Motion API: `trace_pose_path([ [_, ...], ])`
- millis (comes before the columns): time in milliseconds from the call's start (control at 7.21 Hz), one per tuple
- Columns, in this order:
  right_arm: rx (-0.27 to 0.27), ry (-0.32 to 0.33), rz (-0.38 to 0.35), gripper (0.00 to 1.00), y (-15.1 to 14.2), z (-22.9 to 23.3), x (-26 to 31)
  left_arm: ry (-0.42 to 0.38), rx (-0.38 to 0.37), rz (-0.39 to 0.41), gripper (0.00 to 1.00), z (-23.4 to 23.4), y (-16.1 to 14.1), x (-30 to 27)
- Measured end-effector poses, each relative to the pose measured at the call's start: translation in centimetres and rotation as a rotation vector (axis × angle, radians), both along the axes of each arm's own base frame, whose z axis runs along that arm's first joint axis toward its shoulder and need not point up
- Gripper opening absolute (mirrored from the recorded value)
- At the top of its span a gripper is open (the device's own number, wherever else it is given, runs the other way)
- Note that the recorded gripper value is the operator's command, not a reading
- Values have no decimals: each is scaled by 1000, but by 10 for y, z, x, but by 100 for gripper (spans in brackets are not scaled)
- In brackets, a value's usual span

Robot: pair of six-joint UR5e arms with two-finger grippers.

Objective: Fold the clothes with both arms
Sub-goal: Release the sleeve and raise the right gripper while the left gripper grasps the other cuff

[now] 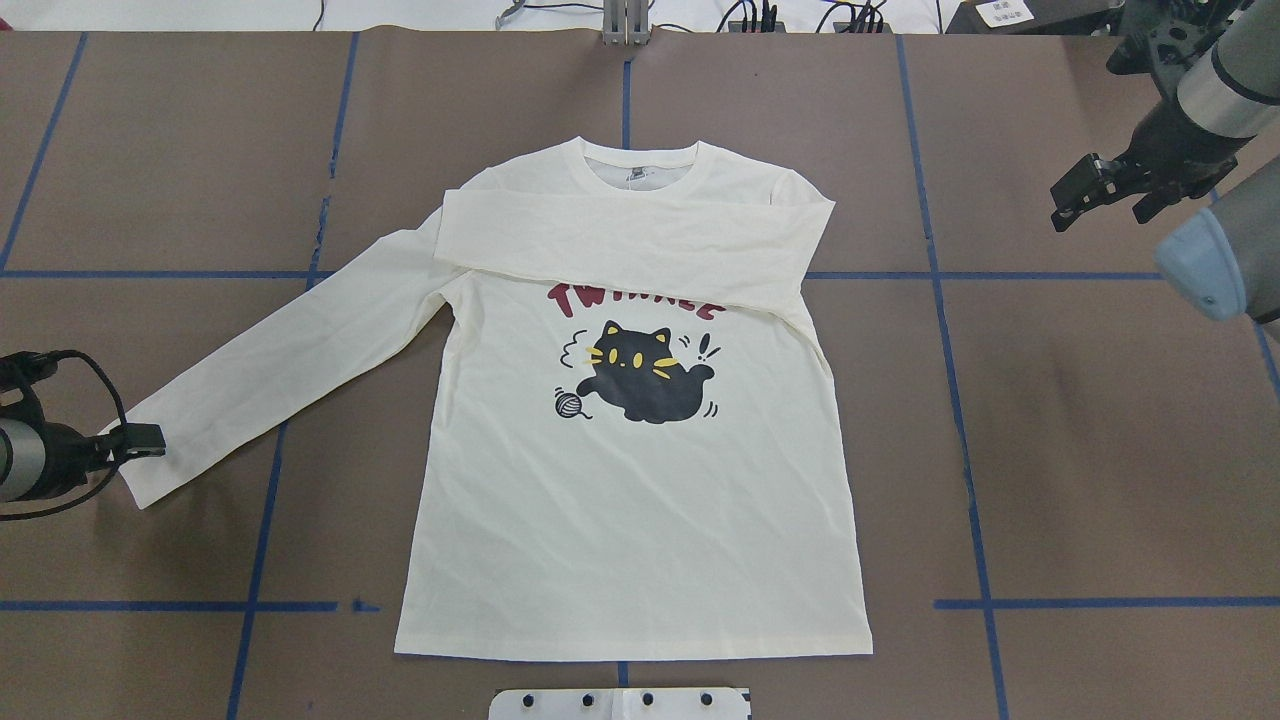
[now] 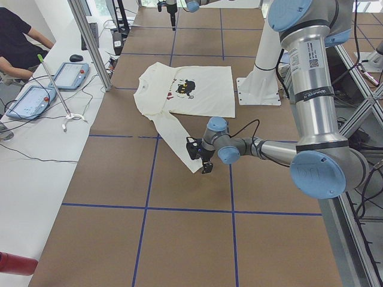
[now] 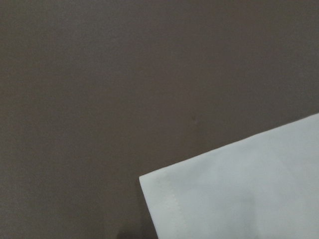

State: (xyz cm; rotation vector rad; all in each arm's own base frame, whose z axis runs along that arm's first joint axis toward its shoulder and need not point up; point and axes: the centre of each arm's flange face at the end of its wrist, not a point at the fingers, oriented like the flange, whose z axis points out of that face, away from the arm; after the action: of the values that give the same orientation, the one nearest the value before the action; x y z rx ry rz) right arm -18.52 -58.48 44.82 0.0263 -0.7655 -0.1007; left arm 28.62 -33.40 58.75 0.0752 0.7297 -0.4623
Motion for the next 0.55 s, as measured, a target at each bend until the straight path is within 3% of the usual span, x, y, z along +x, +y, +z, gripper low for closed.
trace_pose_path([
  [277, -4, -9, 3, 100, -1, -1, 4, 5, 0, -3, 70, -3, 0, 0],
  [554, -3, -11, 4, 100, -2, -2, 4, 8, -2, -6, 44, -4, 0, 0],
])
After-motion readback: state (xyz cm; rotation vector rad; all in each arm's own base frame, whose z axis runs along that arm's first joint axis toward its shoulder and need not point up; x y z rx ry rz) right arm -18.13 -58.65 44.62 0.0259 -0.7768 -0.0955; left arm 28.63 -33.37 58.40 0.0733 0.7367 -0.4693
